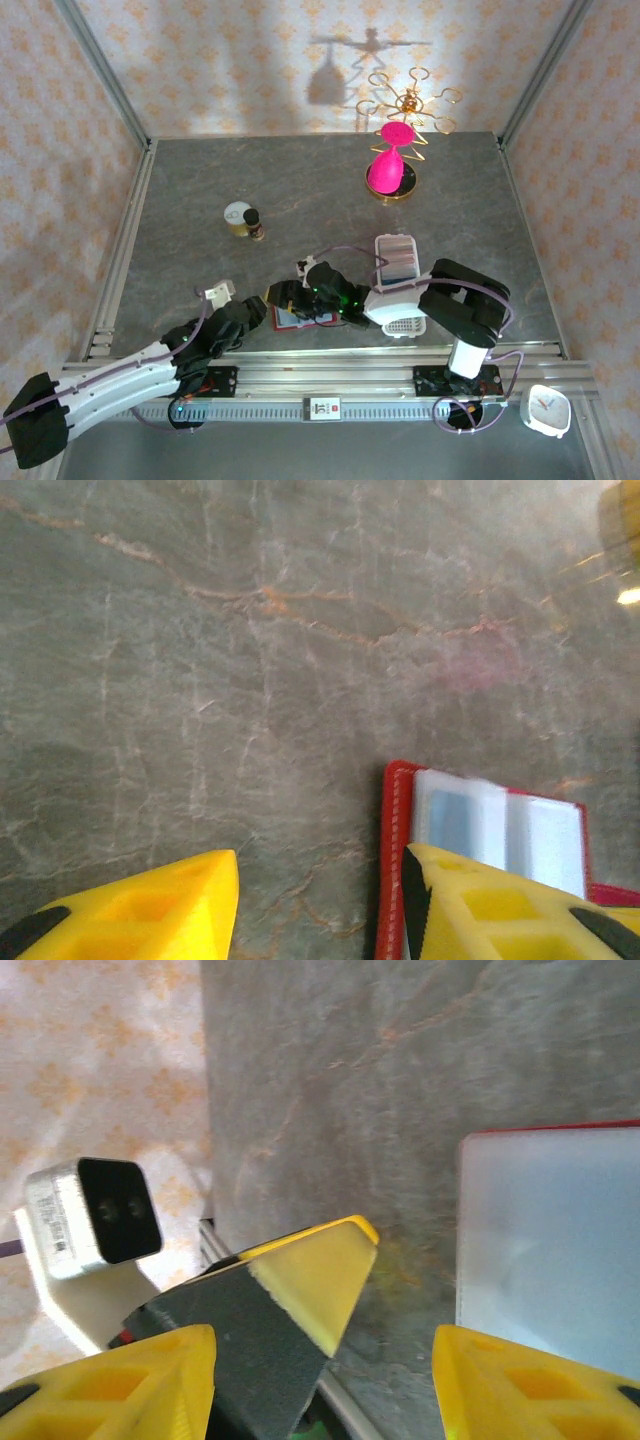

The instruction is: Put the credit cards into the card holder

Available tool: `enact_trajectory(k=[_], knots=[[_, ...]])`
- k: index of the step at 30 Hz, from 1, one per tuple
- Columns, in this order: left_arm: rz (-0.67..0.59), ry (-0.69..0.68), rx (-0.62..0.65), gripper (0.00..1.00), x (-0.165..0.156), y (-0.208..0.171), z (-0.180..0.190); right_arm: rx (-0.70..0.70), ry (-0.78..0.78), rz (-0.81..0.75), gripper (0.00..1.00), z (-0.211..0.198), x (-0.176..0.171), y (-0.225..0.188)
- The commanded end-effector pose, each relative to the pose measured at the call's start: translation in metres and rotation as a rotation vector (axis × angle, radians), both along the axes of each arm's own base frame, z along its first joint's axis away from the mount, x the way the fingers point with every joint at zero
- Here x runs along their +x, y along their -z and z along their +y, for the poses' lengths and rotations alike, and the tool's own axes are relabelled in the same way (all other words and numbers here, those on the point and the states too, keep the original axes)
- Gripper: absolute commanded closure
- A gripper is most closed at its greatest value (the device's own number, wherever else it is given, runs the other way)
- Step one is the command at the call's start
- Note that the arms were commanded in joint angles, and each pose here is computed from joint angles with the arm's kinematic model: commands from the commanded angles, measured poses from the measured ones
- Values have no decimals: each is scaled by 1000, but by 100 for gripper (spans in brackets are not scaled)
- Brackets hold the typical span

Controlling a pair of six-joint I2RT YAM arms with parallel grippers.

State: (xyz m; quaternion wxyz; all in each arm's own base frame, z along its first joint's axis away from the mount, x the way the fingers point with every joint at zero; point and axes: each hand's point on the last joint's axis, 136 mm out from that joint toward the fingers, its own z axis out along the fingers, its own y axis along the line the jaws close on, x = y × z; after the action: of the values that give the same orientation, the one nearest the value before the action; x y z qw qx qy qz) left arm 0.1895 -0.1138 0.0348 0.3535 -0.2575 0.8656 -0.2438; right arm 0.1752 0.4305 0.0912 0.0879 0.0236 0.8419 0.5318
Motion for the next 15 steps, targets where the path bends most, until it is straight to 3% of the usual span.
enact_trajectory(k=[1, 4, 7, 11, 15], knots=[[4, -73, 56, 51, -2, 1, 20, 174, -32, -65, 41, 26, 4, -53], [-12, -85, 47, 47, -1, -5, 21, 189, -28, -146, 41, 30, 11, -75], [-23, -77, 37, 46, 0, -10, 19, 119, 1, -251, 41, 16, 28, -90], [-42, -24, 25, 46, 4, -19, 7, -51, 123, -437, 42, -40, 63, -103], [-40, 45, 31, 46, 7, -24, -8, -305, 184, -724, 41, -104, 82, -127]])
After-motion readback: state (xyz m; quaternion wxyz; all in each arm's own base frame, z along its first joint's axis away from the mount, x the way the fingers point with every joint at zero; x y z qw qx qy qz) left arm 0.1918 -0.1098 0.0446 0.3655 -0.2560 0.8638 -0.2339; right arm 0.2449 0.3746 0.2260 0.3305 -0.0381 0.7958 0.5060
